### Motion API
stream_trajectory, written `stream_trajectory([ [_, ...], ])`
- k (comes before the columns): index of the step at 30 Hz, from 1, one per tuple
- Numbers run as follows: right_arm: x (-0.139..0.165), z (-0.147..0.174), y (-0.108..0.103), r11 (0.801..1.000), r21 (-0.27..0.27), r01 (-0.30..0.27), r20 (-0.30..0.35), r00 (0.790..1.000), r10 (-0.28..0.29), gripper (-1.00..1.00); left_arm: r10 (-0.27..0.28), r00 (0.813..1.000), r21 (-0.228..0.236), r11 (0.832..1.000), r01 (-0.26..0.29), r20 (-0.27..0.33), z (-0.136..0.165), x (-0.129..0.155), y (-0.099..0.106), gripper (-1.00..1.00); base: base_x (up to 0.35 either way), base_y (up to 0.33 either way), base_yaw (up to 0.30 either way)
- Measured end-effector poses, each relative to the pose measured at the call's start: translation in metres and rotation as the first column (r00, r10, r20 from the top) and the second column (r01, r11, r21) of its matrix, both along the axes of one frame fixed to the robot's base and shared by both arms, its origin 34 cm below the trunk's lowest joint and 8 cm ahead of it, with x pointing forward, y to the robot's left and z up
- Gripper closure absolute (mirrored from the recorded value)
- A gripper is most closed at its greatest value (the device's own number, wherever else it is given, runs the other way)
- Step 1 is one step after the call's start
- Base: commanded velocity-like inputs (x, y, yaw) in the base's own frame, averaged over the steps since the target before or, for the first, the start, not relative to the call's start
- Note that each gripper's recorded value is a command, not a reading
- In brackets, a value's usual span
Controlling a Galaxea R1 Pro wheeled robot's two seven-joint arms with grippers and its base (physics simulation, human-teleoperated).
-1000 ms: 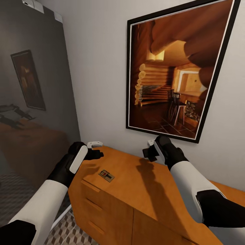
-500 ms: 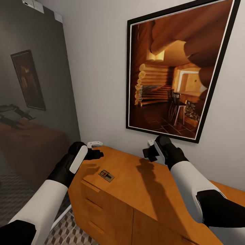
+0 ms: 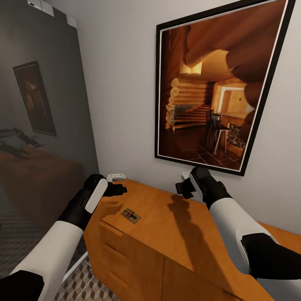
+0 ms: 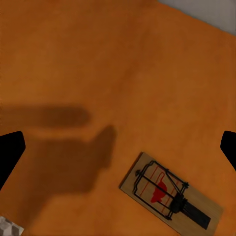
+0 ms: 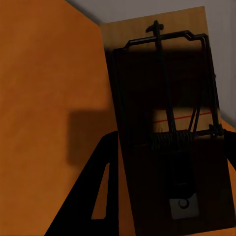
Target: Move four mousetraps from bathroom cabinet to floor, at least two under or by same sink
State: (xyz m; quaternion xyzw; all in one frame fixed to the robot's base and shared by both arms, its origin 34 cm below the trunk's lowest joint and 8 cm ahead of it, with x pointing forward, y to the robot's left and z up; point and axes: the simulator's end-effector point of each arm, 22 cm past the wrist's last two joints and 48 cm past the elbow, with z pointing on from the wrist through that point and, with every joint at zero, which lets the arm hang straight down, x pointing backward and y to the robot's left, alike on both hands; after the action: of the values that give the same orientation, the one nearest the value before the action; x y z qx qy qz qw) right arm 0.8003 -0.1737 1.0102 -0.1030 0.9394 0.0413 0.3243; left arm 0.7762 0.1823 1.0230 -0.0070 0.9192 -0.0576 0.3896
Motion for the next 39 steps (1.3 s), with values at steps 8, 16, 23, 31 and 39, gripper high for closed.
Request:
stream_trajectory([
  [8,0.0,0.0,0.0,1.0,0.0,-0.001,0.0,1.0,0.001,1.0,-0.002,1.0,-0.002,1.0,0.002,-0.001,0.0,0.0,-0.002,-1.0,0.0,0.0,0.0],
  [16,-0.002,-0.004,-0.002,1.0,-0.012,0.002,-0.012,1.0,-0.002,1.0,0.0,1.0,-0.067,0.998,-0.001,-0.019,-0.011,-0.001,-0.029,-1.0,0.0,0.0,0.0],
  [23,-0.002,-0.004,-0.005,1.0,-0.014,0.004,-0.012,1.0,-0.005,1.0,-0.086,0.993,-0.149,0.986,0.073,-0.084,-0.025,-0.015,-0.072,-1.0,0.0,0.0,0.0],
  [31,-0.002,-0.003,-0.005,1.0,-0.013,0.004,-0.012,1.0,-0.004,1.0,-0.159,0.979,-0.248,0.961,0.124,-0.124,-0.034,-0.028,-0.111,-1.0,0.0,0.0,0.0],
  [39,-0.002,-0.004,-0.004,1.0,-0.012,0.004,-0.012,1.0,-0.004,1.0,-0.204,0.971,-0.325,0.933,0.154,-0.125,-0.032,-0.033,-0.129,-1.0,0.0,0.0,0.0],
])
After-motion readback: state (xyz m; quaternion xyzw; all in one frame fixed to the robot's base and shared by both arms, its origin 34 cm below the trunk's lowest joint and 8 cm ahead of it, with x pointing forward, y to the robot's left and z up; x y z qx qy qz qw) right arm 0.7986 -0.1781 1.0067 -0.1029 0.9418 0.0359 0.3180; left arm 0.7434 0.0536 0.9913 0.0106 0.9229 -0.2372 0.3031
